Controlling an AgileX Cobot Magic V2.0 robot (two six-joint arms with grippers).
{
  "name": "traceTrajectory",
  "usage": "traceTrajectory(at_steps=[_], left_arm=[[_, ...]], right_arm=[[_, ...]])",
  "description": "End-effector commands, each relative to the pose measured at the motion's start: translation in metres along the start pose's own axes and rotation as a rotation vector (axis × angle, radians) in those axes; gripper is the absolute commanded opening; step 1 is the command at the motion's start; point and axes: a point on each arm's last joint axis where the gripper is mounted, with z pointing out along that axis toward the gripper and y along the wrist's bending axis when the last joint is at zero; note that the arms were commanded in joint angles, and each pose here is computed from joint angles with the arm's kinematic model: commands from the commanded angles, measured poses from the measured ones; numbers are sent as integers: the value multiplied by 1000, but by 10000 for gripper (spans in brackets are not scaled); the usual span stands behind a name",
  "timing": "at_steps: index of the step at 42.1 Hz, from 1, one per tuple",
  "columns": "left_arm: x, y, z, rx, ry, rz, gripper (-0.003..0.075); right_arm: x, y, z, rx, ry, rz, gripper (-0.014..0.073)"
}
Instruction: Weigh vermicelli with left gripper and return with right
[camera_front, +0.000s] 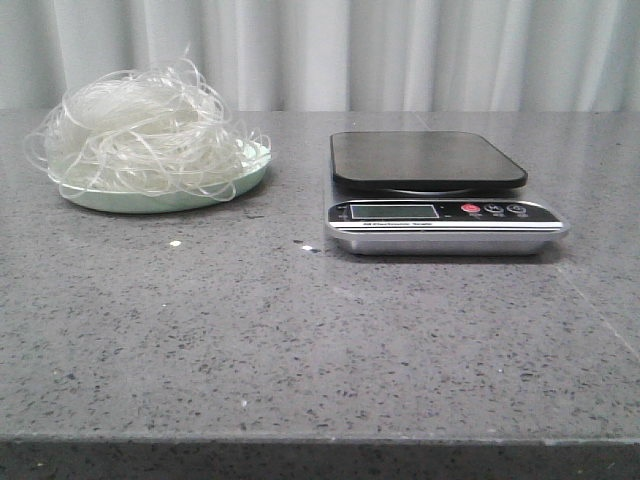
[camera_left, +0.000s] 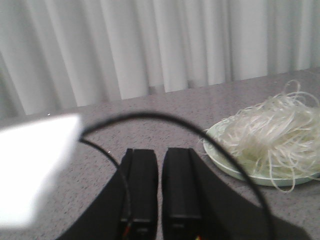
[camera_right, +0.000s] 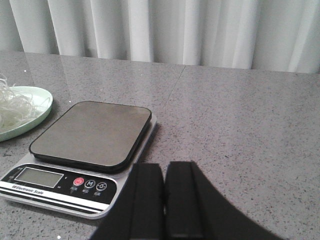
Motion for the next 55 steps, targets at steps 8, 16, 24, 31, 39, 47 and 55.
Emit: traceTrajectory(at_steps=[8,16,24,31,39,47,55], left_arm=[[39,-2,-13,-74,-73,-19,145],[74,-6,-12,-79,-67,-87,145],[76,-6,-12,-75,-42,-93,145],[76,-6,-12,-75,-46,-95,145],[74,-6,-12,-80,-68,-93,145],[73,-6,-12,-80,-70,-93,145],[73,-6,-12,-80,-70,-93,145]], right_arm=[[-16,-1,-1,23,-91,-16,151],[-15,-1,-1,22,-90,-16,151],[-15,-1,-1,22,-90,-16,151],[-15,-1,-1,22,-90,-16,151],[-15,-1,-1,22,-90,-16,151],[-15,-1,-1,22,-90,-16,151],[-15,-1,-1,22,-90,-16,151]])
